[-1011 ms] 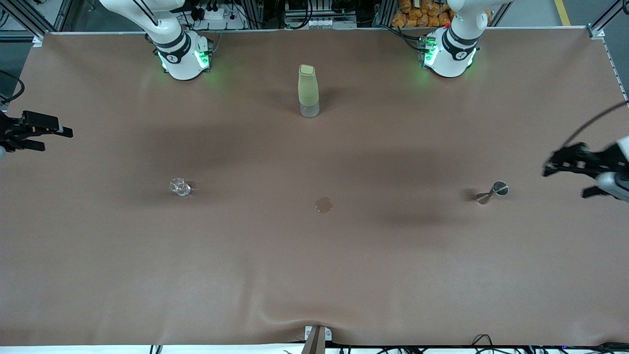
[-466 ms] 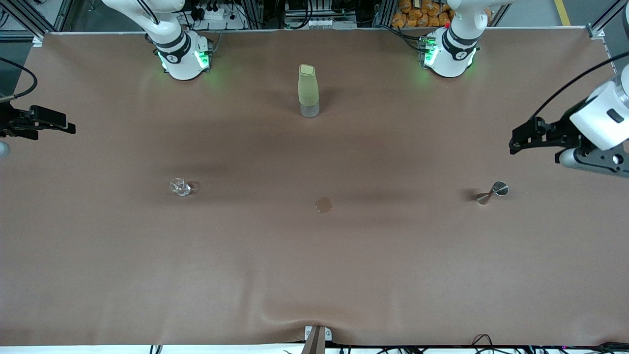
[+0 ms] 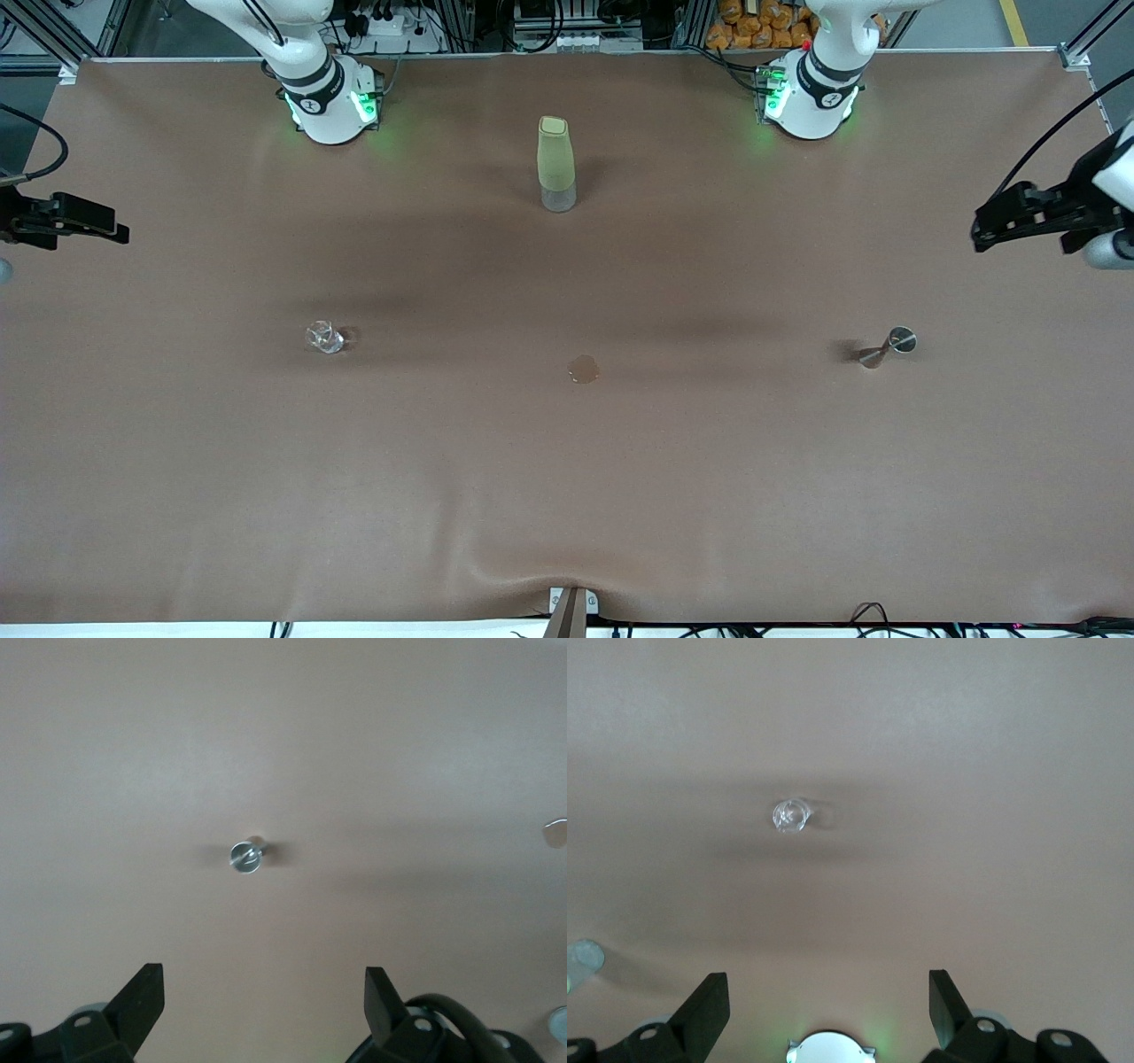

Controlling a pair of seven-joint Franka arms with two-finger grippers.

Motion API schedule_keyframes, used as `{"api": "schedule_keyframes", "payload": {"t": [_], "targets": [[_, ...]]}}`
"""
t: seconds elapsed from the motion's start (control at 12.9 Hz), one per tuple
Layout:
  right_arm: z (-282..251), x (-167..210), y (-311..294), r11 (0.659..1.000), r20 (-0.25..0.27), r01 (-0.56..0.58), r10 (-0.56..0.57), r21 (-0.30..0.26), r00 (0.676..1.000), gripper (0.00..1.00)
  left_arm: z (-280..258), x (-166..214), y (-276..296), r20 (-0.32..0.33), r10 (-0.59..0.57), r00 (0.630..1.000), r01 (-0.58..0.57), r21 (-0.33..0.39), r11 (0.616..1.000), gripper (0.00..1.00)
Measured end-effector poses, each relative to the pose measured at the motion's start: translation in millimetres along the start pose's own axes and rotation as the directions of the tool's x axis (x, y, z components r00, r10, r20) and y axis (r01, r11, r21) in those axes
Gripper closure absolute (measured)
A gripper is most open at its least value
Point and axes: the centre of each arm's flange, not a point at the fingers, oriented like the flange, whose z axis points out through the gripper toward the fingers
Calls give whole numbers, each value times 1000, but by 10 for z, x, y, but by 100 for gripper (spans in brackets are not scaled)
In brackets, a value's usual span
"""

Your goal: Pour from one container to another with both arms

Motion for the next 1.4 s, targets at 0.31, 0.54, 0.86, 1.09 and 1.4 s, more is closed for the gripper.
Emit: {"api": "schedule_keyframes", "payload": {"t": [0.31,0.54,0.86,1.09,1.4], "targets": [[-50,28,41,1000,-38,-10,9,-10,999,0,-126,-193,-34,-16,-18,1000,18,6,1000,0],[-55,45,-18,1000,-42,-2,1,-23,999,0,-168,-229,-90,-24,-28,999,28,7,1000,0],[-66,41,5,1000,-45,-10,8,-30,999,0,-164,-227,-94,-24,-28,999,29,7,1000,0],[-68,38,26,999,-45,-13,12,-30,999,0,-147,-227,-94,-20,-28,999,29,7,1000,0],[-73,38,30,999,-47,-14,12,-35,999,0,-126,-225,-96,-16,-29,999,29,7,1000,0]]}}
